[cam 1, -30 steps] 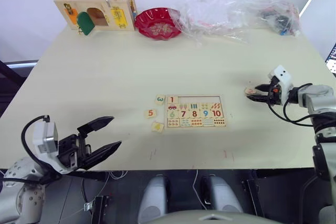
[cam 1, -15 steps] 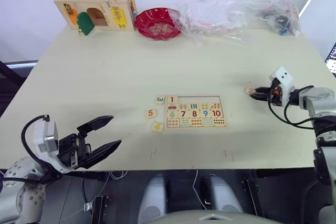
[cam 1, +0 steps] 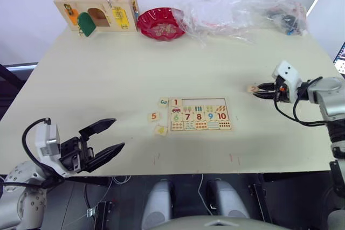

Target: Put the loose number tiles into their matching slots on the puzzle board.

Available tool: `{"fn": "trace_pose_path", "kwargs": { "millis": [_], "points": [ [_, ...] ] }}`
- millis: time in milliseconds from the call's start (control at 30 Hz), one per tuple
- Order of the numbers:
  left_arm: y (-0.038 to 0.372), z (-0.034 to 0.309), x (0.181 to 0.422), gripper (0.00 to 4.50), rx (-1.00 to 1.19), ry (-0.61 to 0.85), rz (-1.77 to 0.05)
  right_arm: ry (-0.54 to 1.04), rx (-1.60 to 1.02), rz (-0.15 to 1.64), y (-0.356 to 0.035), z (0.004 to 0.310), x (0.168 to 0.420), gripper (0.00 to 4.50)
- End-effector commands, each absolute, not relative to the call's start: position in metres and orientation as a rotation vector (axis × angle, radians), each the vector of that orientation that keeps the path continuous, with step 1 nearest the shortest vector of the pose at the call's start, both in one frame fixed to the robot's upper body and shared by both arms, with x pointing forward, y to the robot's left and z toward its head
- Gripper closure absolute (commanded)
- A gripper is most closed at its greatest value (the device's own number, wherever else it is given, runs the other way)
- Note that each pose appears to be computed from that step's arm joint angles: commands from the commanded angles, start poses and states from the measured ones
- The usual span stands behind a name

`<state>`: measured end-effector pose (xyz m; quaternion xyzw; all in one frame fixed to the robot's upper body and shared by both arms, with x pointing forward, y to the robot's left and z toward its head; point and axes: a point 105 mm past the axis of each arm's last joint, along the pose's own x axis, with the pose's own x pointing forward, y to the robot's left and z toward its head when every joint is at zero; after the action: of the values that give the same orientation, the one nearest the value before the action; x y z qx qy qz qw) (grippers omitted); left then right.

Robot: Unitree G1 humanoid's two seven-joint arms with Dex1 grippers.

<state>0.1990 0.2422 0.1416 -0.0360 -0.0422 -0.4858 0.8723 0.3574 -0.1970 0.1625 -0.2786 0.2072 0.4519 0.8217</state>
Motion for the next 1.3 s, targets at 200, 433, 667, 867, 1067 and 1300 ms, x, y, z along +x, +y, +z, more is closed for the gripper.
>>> {"fn": "trace_pose_path", "kwargs": {
  "millis": [200,433,667,867,1067,1300],
  "points": [
    [0.246,0.148,0.201,0.00,-0.042,-0.116,-1.003,0.464,-0.838,1.037,-0.130,0.209,0.340,3.62],
    [0.249,0.148,0.203,0.00,-0.036,-0.117,-1.000,0.533,-0.811,0.988,-0.082,0.227,0.358,3.62],
    [0.251,0.146,0.201,0.00,-0.031,-0.116,-0.991,0.601,-0.771,0.976,-0.040,0.222,0.356,3.62],
    [0.252,0.145,0.201,0.00,-0.028,-0.116,-0.985,0.629,-0.789,0.981,-0.022,0.208,0.354,3.62],
    [0.255,0.147,0.202,0.00,-0.025,-0.117,-0.974,0.647,-0.821,1.002,-0.010,0.192,0.353,3.62],
    [0.257,0.148,0.201,0.00,-0.024,-0.120,-0.964,0.669,-0.835,1.008,-0.004,0.175,0.355,3.62]
  ]
}}
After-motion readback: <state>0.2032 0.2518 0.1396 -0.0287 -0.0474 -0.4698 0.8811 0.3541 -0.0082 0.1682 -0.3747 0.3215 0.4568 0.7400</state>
